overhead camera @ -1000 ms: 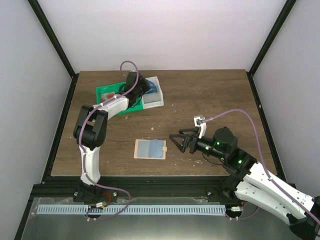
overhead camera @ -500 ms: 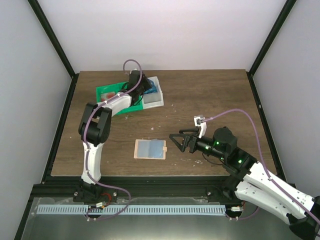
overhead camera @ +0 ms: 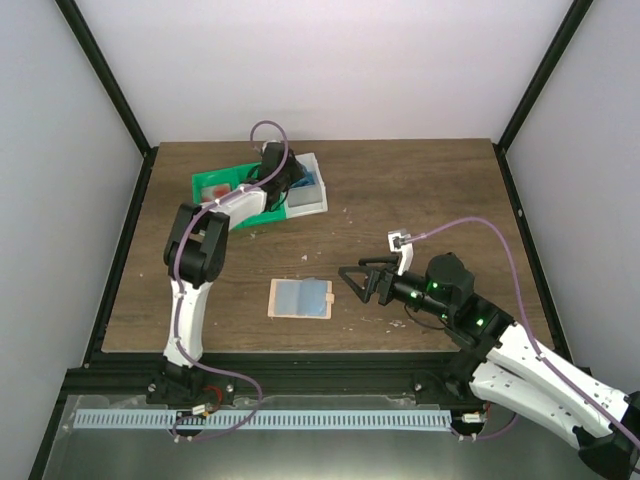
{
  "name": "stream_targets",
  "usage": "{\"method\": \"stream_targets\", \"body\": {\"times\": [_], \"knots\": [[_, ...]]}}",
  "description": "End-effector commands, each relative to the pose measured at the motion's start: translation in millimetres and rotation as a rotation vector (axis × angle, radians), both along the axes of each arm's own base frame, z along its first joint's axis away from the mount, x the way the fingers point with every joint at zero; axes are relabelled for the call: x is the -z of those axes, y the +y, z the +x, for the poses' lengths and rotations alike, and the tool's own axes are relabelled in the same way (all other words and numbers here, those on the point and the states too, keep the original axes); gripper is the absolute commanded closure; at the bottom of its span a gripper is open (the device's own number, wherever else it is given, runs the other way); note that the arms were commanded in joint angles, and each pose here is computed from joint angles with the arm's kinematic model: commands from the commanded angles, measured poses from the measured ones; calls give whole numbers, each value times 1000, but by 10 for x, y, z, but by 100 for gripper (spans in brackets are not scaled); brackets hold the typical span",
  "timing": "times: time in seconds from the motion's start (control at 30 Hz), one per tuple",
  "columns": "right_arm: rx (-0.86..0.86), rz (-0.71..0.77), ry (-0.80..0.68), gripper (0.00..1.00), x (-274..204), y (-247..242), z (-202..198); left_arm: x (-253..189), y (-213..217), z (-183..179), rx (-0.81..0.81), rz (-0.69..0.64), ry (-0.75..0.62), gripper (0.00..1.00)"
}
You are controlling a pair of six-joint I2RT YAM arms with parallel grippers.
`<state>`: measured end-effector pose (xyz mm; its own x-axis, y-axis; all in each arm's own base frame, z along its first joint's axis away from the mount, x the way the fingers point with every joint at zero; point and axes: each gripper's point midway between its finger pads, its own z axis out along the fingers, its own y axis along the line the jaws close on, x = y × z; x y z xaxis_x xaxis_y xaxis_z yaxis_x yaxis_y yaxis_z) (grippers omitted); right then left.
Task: Take the credit cards out of the card holder
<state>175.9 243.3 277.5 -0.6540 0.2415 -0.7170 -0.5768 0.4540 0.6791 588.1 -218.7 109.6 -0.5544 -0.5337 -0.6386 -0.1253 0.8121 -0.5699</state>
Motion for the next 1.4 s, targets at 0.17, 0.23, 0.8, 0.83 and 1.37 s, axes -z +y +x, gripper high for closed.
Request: {"method": "stream_targets", "body": {"times": [0.17, 0.23, 0.8, 0.83, 1.37], "knots": [[29, 27, -30, 0, -220, -47, 28, 56, 18, 162, -17, 20, -9, 100], [30, 27, -36, 0, -240, -49, 30, 86, 15, 167, -19, 16, -3, 100], [41, 16, -48, 0, -239, -70, 42, 93, 50, 155, -40, 27, 8, 100], [50, 8, -51, 0, -218, -76, 58, 46, 35, 140, -31, 19, 4, 100], [304, -316, -128, 21, -80, -36, 1203, -1377, 66, -653, 134, -80, -161, 100]]}}
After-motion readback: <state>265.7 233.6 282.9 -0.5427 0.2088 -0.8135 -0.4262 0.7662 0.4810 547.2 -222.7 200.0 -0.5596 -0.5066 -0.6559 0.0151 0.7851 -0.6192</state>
